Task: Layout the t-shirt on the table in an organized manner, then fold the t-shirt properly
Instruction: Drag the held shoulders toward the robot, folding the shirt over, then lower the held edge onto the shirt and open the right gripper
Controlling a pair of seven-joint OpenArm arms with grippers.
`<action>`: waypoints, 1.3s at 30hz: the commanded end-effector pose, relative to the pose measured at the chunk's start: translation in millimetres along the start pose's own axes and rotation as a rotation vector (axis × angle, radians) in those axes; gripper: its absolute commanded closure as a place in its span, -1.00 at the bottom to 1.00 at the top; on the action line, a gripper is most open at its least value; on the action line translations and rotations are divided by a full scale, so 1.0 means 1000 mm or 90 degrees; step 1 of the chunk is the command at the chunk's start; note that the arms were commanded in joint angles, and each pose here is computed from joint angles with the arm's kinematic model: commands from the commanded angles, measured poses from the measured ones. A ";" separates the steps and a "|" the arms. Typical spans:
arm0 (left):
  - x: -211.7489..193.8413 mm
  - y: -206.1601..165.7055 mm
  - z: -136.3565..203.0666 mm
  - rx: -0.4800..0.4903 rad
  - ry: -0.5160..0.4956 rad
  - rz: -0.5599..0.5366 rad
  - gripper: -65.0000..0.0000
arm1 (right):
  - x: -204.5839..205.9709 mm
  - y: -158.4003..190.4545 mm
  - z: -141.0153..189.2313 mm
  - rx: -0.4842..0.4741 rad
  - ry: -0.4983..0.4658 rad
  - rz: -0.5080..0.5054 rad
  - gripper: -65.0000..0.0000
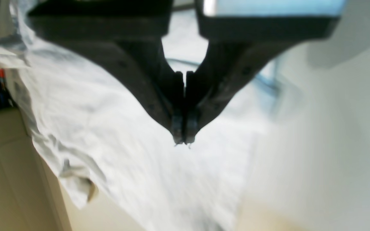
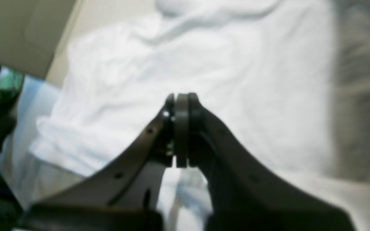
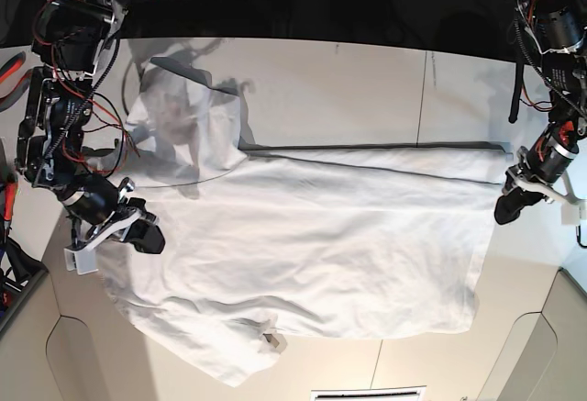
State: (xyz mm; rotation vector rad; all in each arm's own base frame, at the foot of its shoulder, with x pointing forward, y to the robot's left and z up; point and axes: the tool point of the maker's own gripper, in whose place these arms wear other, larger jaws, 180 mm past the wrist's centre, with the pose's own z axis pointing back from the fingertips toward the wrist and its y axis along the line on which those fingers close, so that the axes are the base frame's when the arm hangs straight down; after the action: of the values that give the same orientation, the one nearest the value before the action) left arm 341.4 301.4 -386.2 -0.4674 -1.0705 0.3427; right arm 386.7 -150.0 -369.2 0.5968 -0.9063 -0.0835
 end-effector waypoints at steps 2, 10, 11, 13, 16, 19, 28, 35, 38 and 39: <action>0.011 -0.014 -0.007 -0.028 -0.013 -0.021 1.00 | 0.009 -0.003 0.003 -0.012 -0.013 0.029 1.00; -0.031 -0.024 -0.029 0.004 0.087 -0.116 1.00 | -0.006 -0.018 0.007 -0.053 0.000 0.041 1.00; -0.033 -0.018 -0.030 0.031 0.094 -0.130 1.00 | -0.006 -0.018 0.007 -0.053 -0.001 0.042 1.00; -0.037 -0.004 -0.031 0.086 0.105 -0.161 1.00 | -0.006 -0.019 0.008 -0.055 -0.001 0.043 1.00; -0.042 0.016 -0.030 0.160 0.111 -0.183 1.00 | -0.005 -0.026 0.013 -0.063 0.003 0.048 1.00; -0.048 0.028 -0.027 0.187 0.113 -0.183 1.00 | -0.003 -0.034 0.019 -0.074 0.007 0.057 1.00; -0.071 0.044 -0.022 0.205 0.144 -0.164 1.00 | -0.009 -0.051 0.030 -0.103 0.040 0.079 1.00; -0.071 0.044 -0.022 0.204 0.143 -0.164 1.00 | -0.023 -0.081 0.033 -0.160 0.032 0.088 1.00; -0.071 0.044 -0.022 0.205 0.144 -0.164 1.00 | -0.026 -0.092 0.035 -0.177 0.026 0.095 1.00; -0.071 0.044 -0.022 0.205 0.144 -0.164 1.00 | -0.027 -0.096 0.036 -0.185 0.027 0.103 1.00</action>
State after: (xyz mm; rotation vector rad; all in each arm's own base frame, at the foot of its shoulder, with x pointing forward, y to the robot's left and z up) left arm 336.7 289.2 -463.0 -0.1287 -0.8906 0.2332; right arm 346.7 -229.8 -437.4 0.2646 -0.8267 -0.0577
